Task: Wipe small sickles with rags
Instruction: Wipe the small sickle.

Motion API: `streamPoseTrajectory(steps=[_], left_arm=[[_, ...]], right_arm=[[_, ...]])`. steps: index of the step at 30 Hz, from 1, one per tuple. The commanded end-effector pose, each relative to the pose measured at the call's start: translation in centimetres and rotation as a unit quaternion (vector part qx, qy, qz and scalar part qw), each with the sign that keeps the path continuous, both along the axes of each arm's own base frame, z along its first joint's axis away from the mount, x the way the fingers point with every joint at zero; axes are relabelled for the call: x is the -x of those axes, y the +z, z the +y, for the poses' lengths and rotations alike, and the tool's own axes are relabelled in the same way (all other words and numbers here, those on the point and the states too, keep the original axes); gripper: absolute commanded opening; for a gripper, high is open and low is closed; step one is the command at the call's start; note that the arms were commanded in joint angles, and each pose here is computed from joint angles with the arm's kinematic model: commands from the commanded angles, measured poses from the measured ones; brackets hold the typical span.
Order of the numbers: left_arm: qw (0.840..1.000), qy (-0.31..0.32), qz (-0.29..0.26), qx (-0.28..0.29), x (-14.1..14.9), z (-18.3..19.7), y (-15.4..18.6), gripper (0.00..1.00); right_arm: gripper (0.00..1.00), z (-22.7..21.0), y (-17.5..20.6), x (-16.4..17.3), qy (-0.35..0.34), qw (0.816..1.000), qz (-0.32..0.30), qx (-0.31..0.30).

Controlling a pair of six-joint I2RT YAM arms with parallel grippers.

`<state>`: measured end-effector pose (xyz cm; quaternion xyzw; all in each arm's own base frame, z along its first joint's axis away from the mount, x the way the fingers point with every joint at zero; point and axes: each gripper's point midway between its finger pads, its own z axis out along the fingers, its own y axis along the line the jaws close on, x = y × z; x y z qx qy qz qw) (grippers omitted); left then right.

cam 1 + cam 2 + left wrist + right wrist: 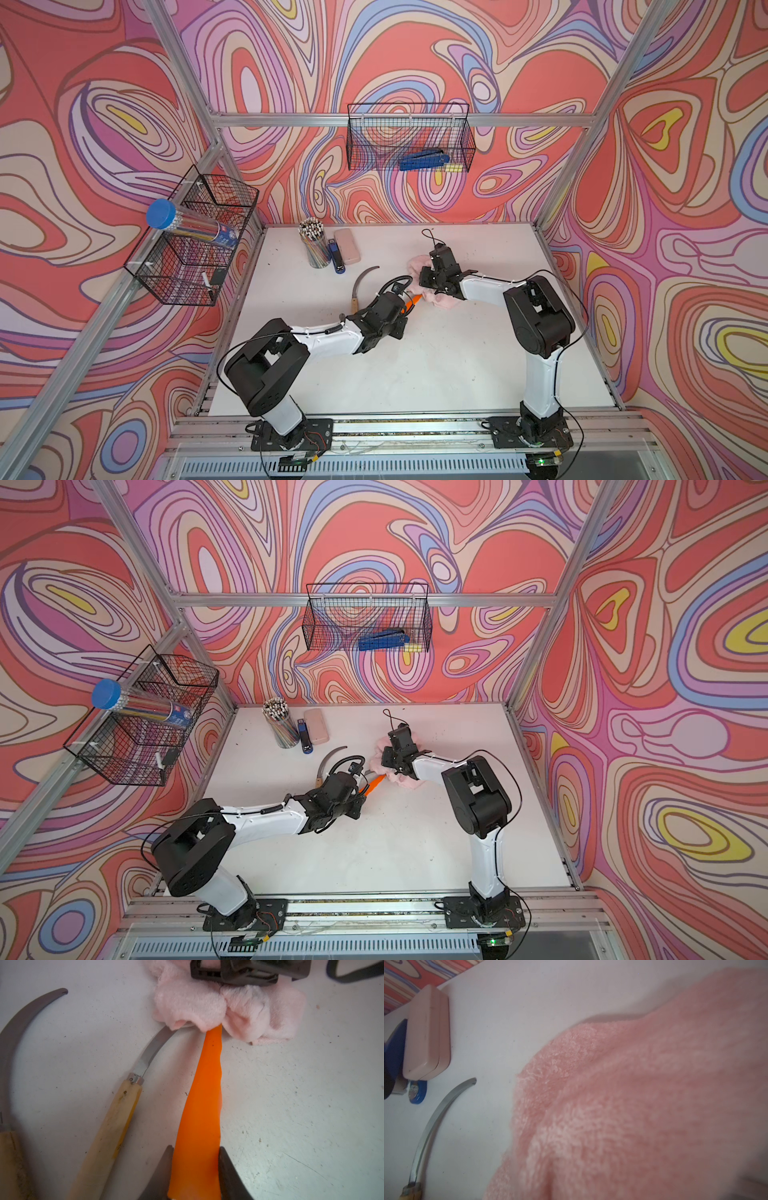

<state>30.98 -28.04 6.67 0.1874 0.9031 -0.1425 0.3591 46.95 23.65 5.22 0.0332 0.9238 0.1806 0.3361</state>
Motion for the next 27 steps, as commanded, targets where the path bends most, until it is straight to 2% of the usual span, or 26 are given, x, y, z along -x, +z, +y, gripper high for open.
streamPoseTrajectory(steps=[1,3,7,9,21,27], left_arm=[[1.0,0.009,-0.016,0.01,-0.5,0.1,1.1,0.0],[1.0,0.008,-0.015,0.011,-0.4,0.1,1.0,0.0],[1.0,0.009,-0.015,0.012,-0.4,0.1,1.1,0.0],[1.0,0.01,-0.016,0.012,-0.3,0.2,1.1,0.0],[1.0,0.013,-0.022,0.014,-0.2,0.7,1.6,0.0],[0.999,0.013,-0.024,0.016,-0.1,0.7,1.9,0.0]], right_arm=[[0.0,0.4,2.1,1.1,0.016,1.0,-0.014,-0.008],[0.0,0.5,2.2,1.5,0.018,1.0,-0.014,-0.019],[0.0,-1.4,1.7,1.2,-0.011,1.0,-0.015,0.001],[0.0,-2.6,1.1,0.7,-0.018,1.0,-0.003,-0.016],[0.0,-15.3,-0.7,-2.5,-0.166,0.986,0.012,0.0],[0.0,-13.6,-0.3,-3.1,-0.137,0.99,0.011,-0.008]])
